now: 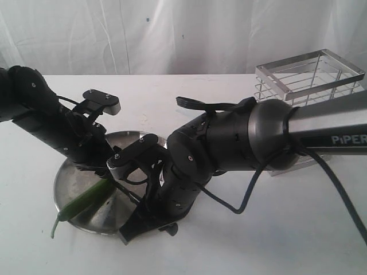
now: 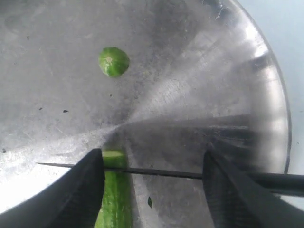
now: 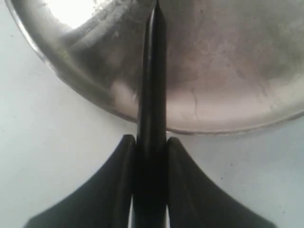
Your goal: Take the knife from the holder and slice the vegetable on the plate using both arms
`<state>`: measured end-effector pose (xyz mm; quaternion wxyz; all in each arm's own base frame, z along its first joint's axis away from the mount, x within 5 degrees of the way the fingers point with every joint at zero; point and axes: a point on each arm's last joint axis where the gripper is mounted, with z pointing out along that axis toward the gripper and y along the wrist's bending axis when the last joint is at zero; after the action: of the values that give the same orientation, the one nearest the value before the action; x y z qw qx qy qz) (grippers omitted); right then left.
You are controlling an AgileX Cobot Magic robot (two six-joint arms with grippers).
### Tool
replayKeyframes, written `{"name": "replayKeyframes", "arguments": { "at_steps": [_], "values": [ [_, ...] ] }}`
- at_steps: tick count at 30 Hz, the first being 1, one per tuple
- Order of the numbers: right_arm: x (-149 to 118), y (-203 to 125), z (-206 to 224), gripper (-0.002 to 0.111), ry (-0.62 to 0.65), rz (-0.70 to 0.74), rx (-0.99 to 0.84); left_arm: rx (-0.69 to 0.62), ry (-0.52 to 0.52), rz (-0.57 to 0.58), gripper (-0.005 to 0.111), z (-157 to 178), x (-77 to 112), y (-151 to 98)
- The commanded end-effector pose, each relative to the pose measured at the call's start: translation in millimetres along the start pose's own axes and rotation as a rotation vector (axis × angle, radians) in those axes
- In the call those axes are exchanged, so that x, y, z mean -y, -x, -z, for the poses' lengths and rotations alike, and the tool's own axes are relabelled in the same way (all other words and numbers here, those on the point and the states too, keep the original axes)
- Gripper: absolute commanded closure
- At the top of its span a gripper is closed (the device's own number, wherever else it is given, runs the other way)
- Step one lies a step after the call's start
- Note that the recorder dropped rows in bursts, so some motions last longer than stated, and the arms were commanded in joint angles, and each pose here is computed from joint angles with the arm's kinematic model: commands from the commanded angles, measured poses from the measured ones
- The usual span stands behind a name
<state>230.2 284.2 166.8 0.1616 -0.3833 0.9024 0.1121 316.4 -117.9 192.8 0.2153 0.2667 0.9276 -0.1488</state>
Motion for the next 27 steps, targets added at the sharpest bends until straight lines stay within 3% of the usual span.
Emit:
{"name": "replayKeyframes", "arguments": {
  "at_steps": [1, 5, 15, 22, 27],
  "values": [
    [0.0, 1.4, -0.4, 0.108, 0.001, -0.002, 0.021, -0.063, -0.014, 0.022, 0.043, -21.0, -3.4, -10.8],
    [0.0, 1.7, -0.4, 0.108, 0.001, -0.002, 0.024, -0.129, 0.010, 0.019, 0.043, -45.2, -11.2, -25.7],
    [-0.1, 1.6, -0.4, 0.108, 0.002, -0.005, 0.023, -0.023, 0.028, -0.011, 0.043, -6.7, -2.1, -10.9],
    [-0.1, 2.0, -0.4, 0.108, 0.002, -0.005, 0.027, -0.146, 0.023, 0.029, 0.043, -46.8, -10.4, -38.5],
    [-0.2, 1.9, -0.4, 0.108, 0.003, -0.006, 0.027, -0.145, 0.018, 0.021, 0.043, -43.9, -9.6, -36.1]
  ]
}}
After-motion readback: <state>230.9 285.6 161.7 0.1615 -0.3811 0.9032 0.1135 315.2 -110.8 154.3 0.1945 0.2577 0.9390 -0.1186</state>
